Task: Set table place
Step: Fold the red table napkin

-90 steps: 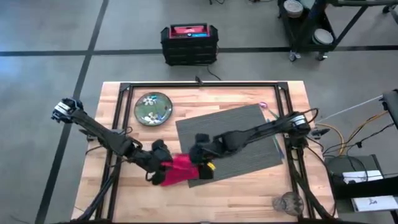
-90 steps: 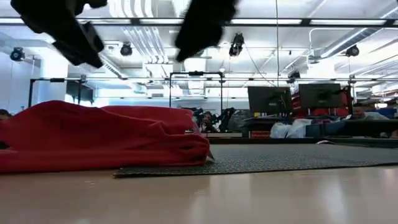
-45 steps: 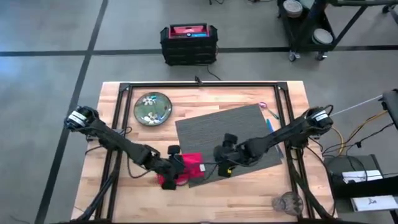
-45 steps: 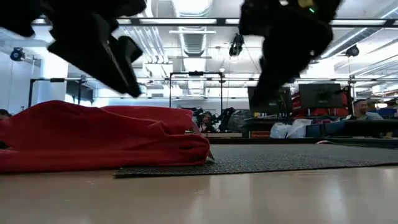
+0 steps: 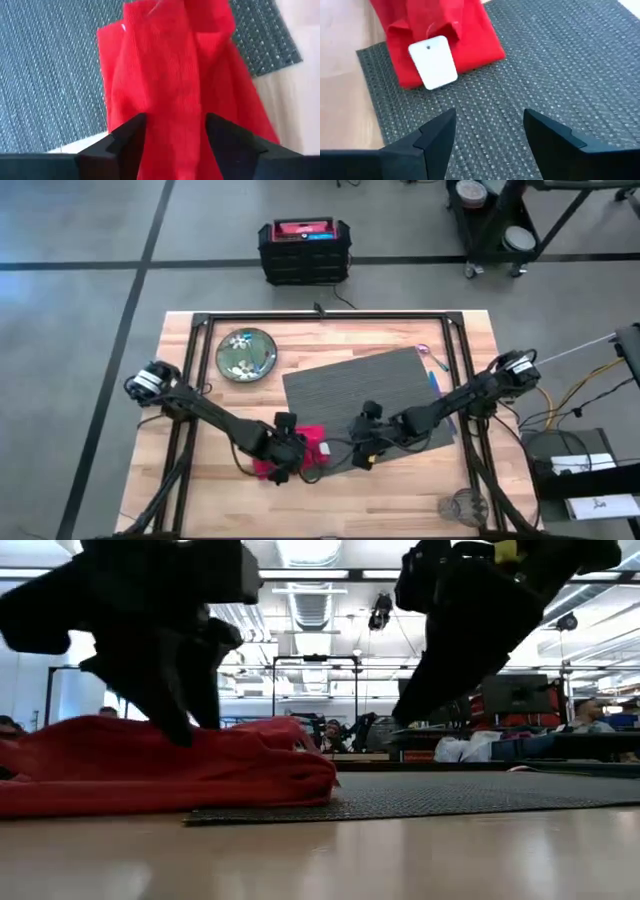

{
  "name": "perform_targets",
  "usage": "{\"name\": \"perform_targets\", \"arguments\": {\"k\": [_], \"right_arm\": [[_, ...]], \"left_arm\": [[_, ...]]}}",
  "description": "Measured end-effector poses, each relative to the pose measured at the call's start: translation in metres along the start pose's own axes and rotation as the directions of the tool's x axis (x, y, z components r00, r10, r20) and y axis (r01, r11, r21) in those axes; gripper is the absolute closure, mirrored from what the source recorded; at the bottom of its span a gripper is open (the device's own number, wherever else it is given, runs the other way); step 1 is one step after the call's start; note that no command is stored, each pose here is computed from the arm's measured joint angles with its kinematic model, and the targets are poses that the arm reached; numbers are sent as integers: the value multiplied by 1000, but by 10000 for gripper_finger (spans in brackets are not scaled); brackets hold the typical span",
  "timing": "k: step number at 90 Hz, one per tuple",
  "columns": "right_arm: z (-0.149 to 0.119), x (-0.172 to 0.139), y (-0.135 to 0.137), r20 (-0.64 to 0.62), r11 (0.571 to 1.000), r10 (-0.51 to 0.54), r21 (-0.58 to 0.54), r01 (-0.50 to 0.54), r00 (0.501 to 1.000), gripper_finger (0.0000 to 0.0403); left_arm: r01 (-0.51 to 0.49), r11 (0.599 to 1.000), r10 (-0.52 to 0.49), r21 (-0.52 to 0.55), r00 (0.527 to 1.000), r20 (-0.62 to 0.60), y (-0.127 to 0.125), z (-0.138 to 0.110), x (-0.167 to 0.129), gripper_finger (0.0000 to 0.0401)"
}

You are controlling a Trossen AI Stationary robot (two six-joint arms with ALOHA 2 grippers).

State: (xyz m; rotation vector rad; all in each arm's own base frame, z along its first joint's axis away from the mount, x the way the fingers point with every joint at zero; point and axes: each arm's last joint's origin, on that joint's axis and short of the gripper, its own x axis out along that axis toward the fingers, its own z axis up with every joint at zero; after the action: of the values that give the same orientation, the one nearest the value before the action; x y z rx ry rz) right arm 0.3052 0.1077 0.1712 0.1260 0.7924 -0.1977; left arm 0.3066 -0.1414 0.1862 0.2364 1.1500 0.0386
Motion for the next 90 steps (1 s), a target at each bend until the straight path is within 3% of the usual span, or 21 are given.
{"name": "perform_targets", "arguments": {"k": [21, 42, 64, 90], "right_arm": [[2, 0, 1, 29, 1000, -4, -2, 4, 1000, 187], [3, 0, 1, 40, 1000, 2, -17, -1, 999, 199], [3, 0, 1, 41, 1000, 4, -25, -3, 999, 203], [3, 0, 2, 40, 1000, 8, -15, -7, 999, 203]], "left_arm": [[-29, 1000, 29, 10, 1000, -5, 0, -5, 6, 252], [-26, 1000, 27, -15, 1000, 7, 1, -2, -8, 388], [-25, 999, 24, -31, 999, -49, -4, -4, -52, 398], [-21, 998, 28, 59, 992, -120, -8, -41, -71, 398]]}}
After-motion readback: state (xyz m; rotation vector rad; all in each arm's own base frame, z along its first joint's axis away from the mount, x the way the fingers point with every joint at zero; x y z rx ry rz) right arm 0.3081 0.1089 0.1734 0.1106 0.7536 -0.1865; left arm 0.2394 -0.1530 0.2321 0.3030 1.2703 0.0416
